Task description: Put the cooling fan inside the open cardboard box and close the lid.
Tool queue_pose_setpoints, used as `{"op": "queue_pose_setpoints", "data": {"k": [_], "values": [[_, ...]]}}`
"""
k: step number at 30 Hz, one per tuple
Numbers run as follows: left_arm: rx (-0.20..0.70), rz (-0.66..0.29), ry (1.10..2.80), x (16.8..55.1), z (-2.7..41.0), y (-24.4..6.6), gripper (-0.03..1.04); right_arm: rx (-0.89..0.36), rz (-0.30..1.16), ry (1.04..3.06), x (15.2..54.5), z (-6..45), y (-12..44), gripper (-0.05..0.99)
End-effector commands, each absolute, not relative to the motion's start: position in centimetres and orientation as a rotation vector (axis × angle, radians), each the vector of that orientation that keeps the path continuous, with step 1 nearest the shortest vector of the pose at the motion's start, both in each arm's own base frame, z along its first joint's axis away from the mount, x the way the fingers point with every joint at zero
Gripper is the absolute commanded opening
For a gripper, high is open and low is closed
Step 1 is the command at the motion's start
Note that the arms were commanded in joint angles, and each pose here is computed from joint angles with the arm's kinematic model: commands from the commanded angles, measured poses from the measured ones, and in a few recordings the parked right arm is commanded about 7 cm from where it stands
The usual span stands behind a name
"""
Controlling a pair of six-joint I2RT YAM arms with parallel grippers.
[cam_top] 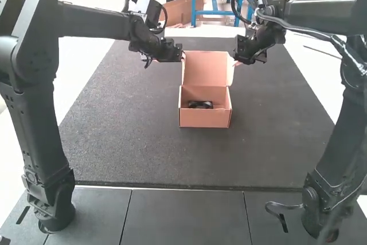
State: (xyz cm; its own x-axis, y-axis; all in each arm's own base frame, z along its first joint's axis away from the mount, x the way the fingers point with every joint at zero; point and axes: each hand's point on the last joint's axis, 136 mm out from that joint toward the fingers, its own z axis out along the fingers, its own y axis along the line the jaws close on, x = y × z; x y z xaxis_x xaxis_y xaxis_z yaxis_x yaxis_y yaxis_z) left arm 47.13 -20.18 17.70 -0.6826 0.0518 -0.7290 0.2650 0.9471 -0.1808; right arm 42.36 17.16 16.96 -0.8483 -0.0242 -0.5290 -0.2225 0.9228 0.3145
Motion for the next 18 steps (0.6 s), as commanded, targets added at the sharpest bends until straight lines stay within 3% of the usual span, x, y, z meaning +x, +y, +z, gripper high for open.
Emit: {"op": "queue_pose_setpoints", "data": {"k": [1, 18], "values": [[0.252, -0.38, 2.286, 46.0, 18.5, -21.3, 0.97, -0.169, 0.495, 2.524, 41.7, 17.9, 17.2, -0.01], [0.261, -0.375, 2.291, 44.7, 17.6, -20.9, 0.97, -0.23, 0.576, 2.544, 38.2, 17.3, 18.6, -0.01]]}}
